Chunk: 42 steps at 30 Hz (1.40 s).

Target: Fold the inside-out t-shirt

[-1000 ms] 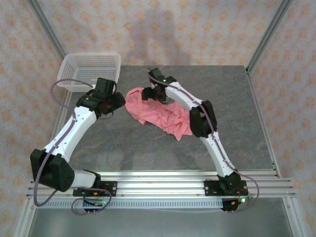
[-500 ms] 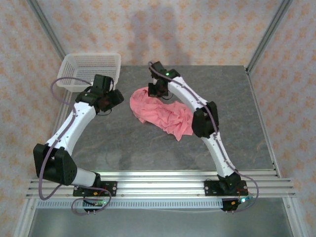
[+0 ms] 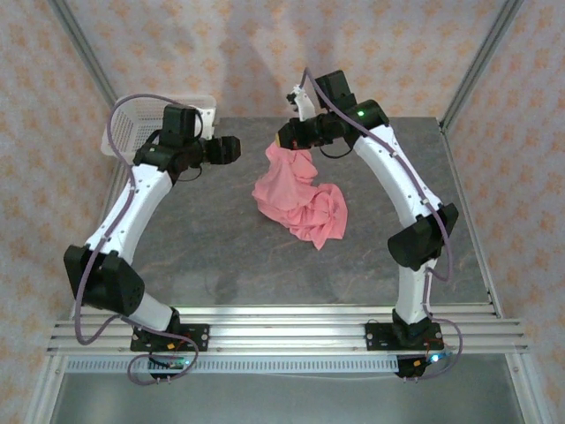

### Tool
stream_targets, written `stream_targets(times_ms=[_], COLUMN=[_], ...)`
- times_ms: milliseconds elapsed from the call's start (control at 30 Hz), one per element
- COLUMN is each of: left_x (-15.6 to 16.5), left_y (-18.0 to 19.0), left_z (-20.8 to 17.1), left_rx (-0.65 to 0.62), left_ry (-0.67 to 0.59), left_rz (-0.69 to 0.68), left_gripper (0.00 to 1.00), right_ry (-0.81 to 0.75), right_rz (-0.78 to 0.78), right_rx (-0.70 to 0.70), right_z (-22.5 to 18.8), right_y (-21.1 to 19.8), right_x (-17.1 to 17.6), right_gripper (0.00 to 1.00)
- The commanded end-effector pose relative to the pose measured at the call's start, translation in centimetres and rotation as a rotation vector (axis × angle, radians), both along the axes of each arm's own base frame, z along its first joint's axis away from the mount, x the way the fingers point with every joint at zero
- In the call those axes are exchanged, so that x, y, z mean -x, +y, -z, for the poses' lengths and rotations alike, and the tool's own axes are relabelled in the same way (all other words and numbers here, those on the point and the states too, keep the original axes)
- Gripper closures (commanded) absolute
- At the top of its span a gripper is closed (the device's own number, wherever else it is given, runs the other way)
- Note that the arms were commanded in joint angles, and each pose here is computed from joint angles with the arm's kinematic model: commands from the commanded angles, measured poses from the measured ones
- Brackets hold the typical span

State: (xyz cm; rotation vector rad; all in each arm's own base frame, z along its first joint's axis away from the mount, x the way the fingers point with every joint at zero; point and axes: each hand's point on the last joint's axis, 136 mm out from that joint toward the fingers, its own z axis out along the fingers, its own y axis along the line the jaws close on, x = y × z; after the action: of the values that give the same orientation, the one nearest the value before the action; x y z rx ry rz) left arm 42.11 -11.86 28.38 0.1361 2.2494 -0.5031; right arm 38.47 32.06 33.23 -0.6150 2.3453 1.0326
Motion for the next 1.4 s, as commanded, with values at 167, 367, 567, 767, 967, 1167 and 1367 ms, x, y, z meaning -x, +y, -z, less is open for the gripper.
stream_targets(times_ms=[167,367,567,767,967,1167,1367], left_x=[5.3,5.5,3.8,3.5,2.3,1.3,1.3], left_y=[-5.0,-1.1,-1.4,0.5,2.3,3.2,4.7], left_z=[0.0,1.4,4.1,7.1,8.4,8.6,9.3], left_rx=[-0.085,-0.113,-0.037,-0.023,-0.044,-0.007,0.016], left_ry=[-0.117,-0.159,-0.026,0.04,0.127,0.164,0.186], left_rz=[0.288,0.019,-0.072,-0.253,-0.372,-0.409,-0.454], left_gripper=[0.3,0.29,0.29,0.29,0.29,0.29,0.29], right_ry=[-0.009,0.151,0.1,0.189,0.3,0.278,0.196], right_rz=[-0.029,-0.068,0.273,0.461,0.285,0.166,0.283], right_rx=[-0.117,0.014,0.073,0.199,0.144,0.164,0.382], right_z=[0.9,7.6,7.9,15.6,18.7,19.0,22.8], right_y=[1.9,4.0,-1.7,-4.6,2.5,7.6,6.1], right_x=[-1.5,-0.7,-4.9,-7.4,-5.3,-3.6,-6.6], right_gripper=[1.0,0.68,0.5,0.52,0.46,0.4,0.56])
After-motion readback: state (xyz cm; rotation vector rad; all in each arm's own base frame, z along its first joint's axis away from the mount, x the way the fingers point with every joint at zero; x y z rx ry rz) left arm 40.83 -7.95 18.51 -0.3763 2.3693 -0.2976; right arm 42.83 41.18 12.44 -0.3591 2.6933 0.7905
